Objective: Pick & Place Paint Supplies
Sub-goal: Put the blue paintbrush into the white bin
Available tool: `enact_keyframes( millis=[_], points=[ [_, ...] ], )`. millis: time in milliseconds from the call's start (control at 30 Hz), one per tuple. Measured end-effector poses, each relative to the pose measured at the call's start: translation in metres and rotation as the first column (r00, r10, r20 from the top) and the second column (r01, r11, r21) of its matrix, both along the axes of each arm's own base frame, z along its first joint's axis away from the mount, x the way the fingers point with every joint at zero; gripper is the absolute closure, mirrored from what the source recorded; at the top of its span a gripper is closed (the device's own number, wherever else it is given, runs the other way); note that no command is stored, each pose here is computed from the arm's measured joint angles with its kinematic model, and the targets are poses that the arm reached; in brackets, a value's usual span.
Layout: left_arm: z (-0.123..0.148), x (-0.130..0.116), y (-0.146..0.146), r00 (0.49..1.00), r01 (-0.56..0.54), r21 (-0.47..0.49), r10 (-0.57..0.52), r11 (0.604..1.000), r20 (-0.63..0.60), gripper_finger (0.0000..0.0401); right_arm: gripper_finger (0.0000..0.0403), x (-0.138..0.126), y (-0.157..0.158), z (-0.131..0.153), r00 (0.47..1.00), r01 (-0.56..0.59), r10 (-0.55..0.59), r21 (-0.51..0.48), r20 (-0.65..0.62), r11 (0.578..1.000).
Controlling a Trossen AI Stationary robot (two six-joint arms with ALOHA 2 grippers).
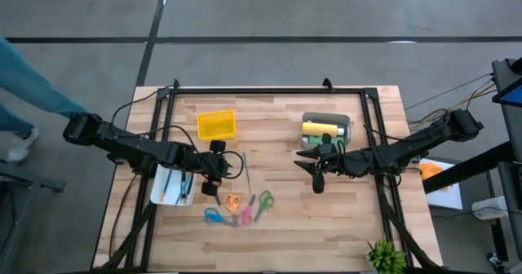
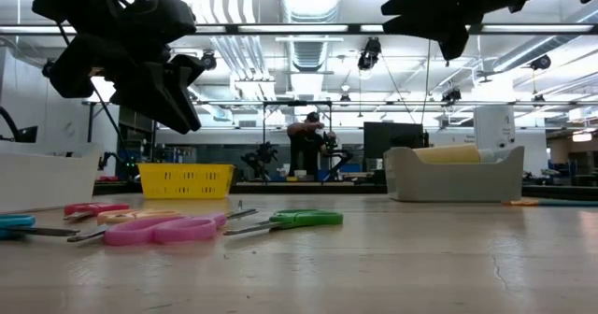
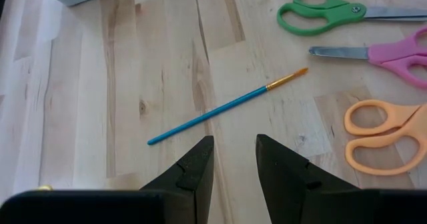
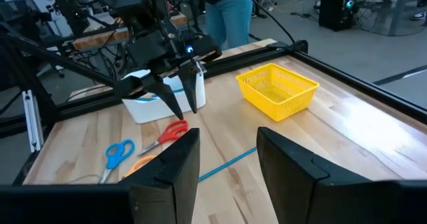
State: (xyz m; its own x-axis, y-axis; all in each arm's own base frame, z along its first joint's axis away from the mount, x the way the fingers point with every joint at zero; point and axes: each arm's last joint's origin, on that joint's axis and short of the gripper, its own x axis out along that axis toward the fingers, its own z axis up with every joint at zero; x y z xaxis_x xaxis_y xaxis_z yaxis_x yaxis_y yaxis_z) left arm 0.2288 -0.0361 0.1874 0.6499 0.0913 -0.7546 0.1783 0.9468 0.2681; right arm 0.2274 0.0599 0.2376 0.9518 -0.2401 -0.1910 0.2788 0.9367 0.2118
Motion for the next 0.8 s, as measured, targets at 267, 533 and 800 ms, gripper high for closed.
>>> enact_keyframes(
  millis=[267,533,800],
  points=[
    [0.0,0.0,0.0,1.0,0.0,0.0,0.0,1.0,0.0,0.029,0.0254,0.0,0.0,-0.0002,1.0,-0.001,0.001,0.0,-0.001,1.0],
    [0.0,0.0,0.0,1.0,0.002,0.002,-0.002,1.0,-0.001,0.029,0.0254,0.0,0.0,-0.0002,1.0,-0.001,0.001,0.0,-0.002,1.0],
    [-0.0001,-0.0002,0.0002,1.0,0.001,0.008,-0.001,1.0,-0.002,0.029,0.0254,0.0001,0.0001,-0.0002,1.0,-0.001,0.001,0.0,-0.002,1.0]
  ],
)
